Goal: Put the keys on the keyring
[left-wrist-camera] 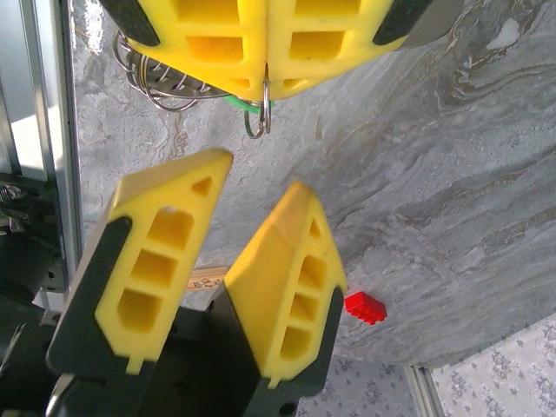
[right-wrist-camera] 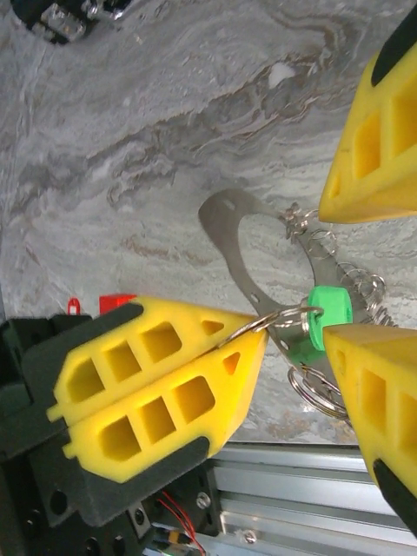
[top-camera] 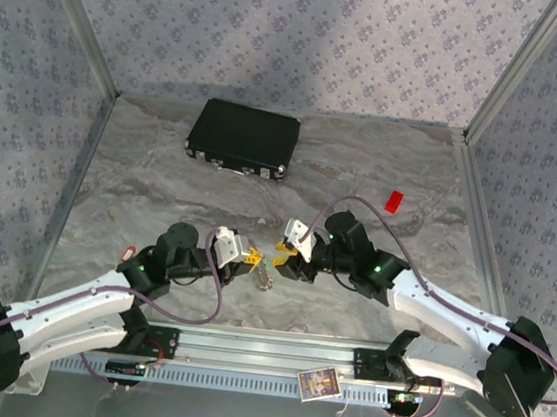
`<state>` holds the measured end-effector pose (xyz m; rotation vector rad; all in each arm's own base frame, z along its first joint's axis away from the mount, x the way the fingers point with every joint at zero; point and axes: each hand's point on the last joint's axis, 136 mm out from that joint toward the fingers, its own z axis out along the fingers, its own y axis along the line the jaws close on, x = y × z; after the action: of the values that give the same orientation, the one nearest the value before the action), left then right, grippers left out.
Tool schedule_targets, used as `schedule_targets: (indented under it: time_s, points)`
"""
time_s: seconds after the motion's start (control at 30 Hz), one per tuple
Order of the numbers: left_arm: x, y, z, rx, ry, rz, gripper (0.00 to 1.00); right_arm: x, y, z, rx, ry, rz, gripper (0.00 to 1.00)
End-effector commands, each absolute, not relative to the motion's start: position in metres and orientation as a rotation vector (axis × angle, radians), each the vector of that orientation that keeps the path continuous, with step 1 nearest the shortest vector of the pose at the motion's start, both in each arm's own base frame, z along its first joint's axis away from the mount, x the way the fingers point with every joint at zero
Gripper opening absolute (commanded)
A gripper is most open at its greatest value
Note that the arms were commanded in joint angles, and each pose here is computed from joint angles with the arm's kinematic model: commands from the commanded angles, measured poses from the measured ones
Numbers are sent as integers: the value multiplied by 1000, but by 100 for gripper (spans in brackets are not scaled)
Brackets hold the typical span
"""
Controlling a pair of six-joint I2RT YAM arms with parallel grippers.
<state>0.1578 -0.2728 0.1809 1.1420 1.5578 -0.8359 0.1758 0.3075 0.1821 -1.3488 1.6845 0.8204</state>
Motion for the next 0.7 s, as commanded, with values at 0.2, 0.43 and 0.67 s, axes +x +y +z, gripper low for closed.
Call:
schedule_targets:
  time_s: [0.2,0.43,0.67]
  points:
    - [147,-280,205,1174,1417,-892,0,165,329,200,-1436,1521,876,27]
    - [146,-281,204,1177,1418,-898,0,165,326,196,-1434,1534,852,27]
    - [146,-281,204,1179,1416,-897,0,165,314,187,-1430,1585,810,27]
